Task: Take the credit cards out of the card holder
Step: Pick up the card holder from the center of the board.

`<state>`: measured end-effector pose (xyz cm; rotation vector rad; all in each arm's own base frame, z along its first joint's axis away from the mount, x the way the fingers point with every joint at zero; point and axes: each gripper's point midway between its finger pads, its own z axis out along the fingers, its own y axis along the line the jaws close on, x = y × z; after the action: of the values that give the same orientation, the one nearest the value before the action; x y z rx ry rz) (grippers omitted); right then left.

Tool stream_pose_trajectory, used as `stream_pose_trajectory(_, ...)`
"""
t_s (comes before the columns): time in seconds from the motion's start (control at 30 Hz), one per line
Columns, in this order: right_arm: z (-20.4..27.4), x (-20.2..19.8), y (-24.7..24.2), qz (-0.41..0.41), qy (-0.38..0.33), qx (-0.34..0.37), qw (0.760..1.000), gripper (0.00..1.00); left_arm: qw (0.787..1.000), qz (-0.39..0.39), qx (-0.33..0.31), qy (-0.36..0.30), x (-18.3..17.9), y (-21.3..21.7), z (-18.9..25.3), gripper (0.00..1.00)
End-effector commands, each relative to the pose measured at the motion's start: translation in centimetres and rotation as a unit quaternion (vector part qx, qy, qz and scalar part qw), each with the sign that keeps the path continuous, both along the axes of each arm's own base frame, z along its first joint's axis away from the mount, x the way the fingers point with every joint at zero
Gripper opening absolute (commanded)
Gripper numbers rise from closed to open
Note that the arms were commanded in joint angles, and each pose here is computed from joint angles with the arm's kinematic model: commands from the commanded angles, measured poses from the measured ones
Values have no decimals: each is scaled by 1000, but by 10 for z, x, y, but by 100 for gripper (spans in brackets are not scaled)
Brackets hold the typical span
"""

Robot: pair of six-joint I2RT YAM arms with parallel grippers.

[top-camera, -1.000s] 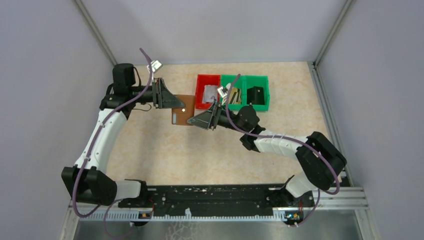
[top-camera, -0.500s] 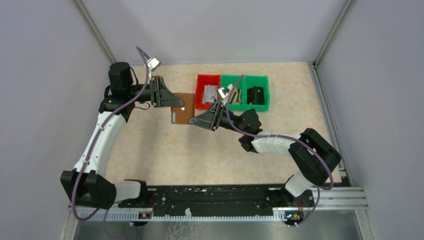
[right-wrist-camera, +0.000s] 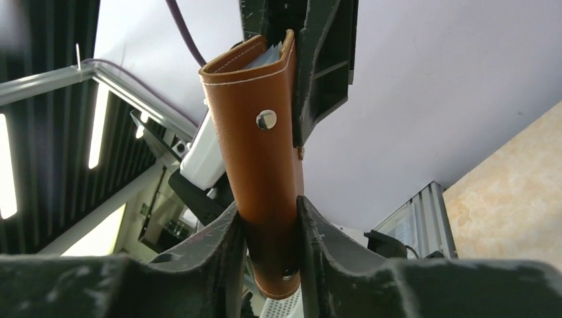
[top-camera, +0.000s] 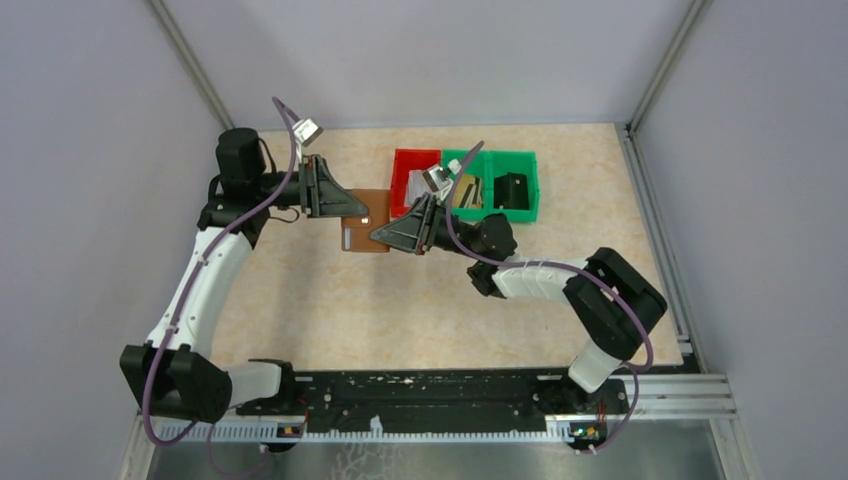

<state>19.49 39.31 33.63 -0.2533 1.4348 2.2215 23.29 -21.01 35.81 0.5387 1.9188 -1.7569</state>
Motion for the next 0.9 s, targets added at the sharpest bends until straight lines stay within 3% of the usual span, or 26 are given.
stream_pose_trajectory(0.0,34,-10,-1,15,-42,41,998,21,1000,-6,-2,-27,-8,1,6,31)
stream_pose_trajectory(0.07,30,-12,0,18,-42,27,999,10,1000,2,3,-30,-4,2,3,47)
stream_pose_trajectory(0.13,22,-12,0,12,-52,3,999,0,999,12,9,-39,0,4,1,70)
stream_pose_trajectory(0.17,16,-11,1,9,-53,-17,998,0,999,18,13,-45,3,5,0,77)
stream_pose_trajectory(0.27,-5,-3,1,-17,-76,-101,992,0,996,37,37,-77,10,8,-1,87)
stream_pose_trajectory(0.4,-44,12,-5,-51,-122,-284,949,0,985,58,82,-141,17,15,-12,85)
stream_pose_trajectory(0.5,-43,16,-16,-45,-175,-365,913,0,974,49,110,-193,14,20,-28,82)
stream_pose_trajectory(0.7,-50,11,-23,18,-231,-442,866,0,969,0,120,-218,-7,15,-50,77)
stream_pose_trajectory(0.87,-58,8,-27,40,-267,-493,827,0,966,-20,118,-230,-17,11,-45,67)
